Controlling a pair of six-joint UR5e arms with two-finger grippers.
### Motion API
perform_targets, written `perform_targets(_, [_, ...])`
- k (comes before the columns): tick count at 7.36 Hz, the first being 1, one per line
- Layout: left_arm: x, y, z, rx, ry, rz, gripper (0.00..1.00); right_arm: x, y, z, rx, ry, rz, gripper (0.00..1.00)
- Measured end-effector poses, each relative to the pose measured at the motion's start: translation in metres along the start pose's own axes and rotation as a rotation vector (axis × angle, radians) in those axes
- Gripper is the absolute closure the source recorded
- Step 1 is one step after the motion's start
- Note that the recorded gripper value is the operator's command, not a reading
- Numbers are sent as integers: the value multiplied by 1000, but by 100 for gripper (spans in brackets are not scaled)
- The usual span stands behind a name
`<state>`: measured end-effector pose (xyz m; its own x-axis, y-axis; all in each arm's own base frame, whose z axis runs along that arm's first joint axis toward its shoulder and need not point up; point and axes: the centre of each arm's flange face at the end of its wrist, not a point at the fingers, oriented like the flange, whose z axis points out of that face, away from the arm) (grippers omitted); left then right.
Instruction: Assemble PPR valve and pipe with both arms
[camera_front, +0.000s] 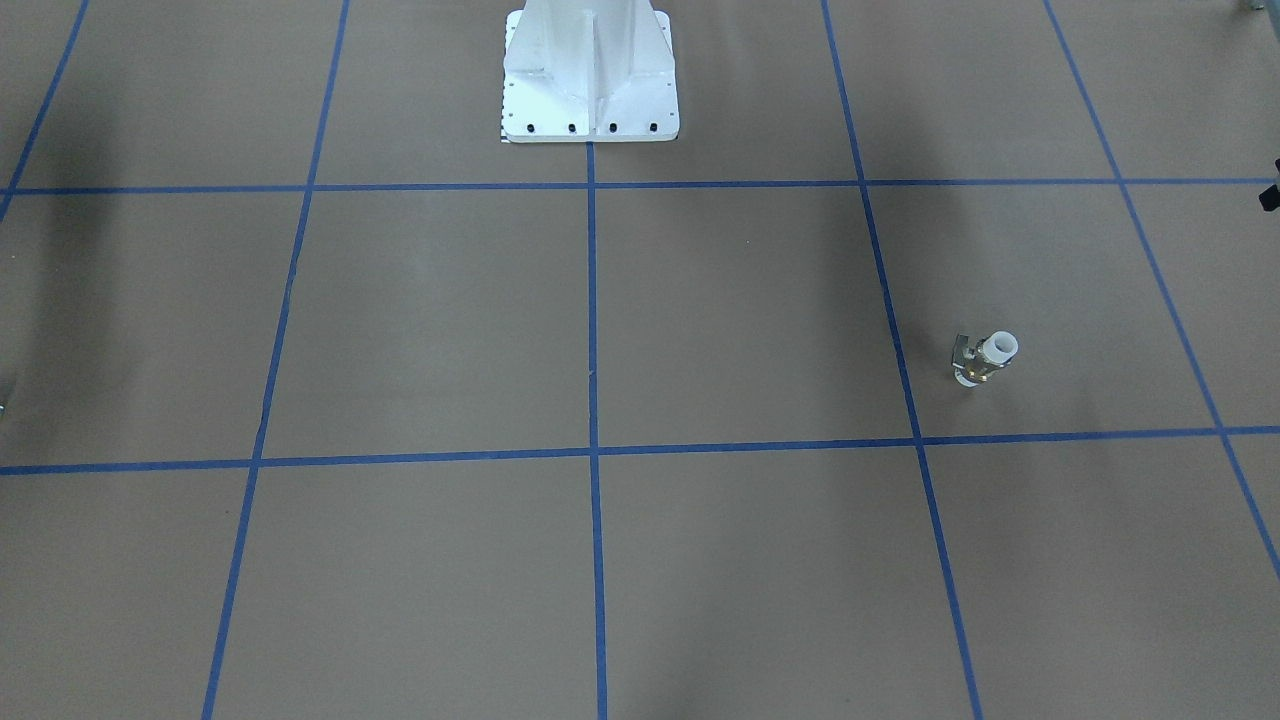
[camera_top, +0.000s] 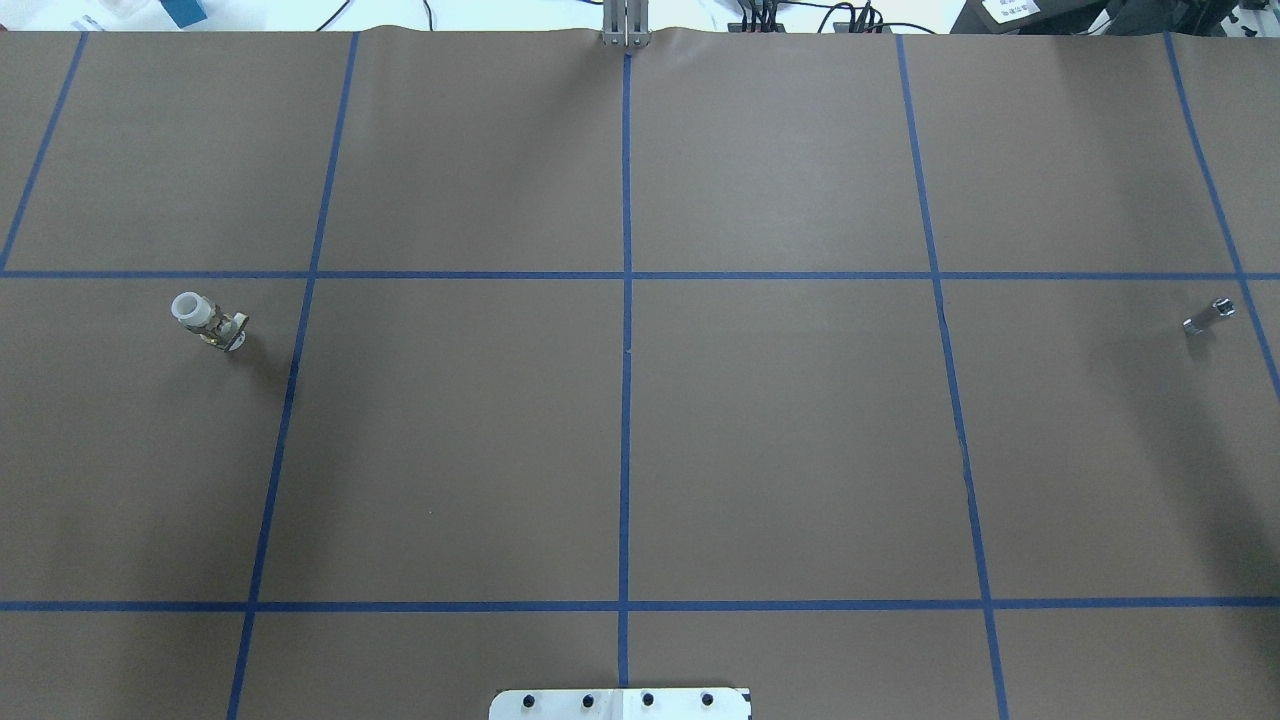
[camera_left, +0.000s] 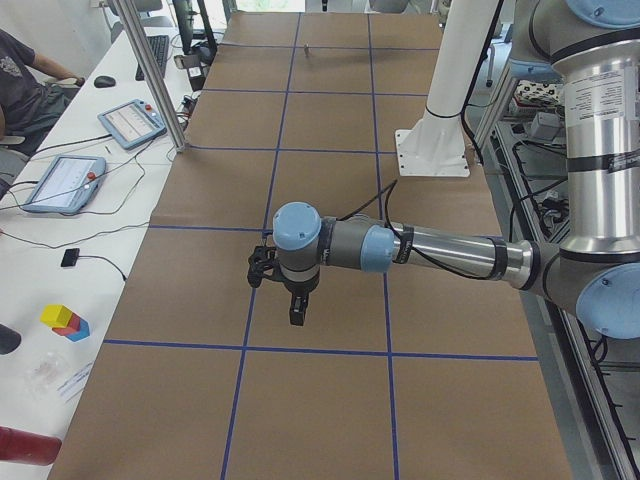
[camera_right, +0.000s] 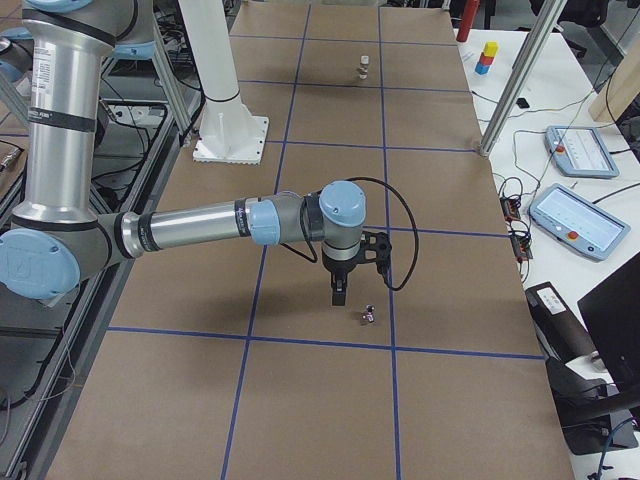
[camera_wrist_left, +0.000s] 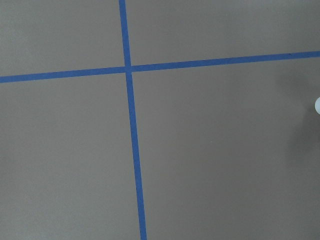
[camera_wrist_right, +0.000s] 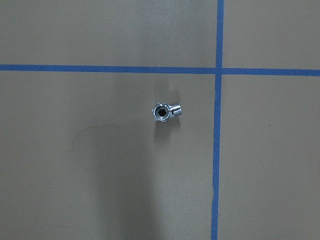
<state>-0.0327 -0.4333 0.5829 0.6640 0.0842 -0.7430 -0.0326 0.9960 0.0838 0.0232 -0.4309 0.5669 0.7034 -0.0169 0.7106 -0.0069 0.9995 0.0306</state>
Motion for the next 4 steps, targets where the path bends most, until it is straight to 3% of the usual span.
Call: perform_targets(4, [11, -2, -9, 21, 5, -78, 0, 3, 5, 1, -4, 1, 8, 1])
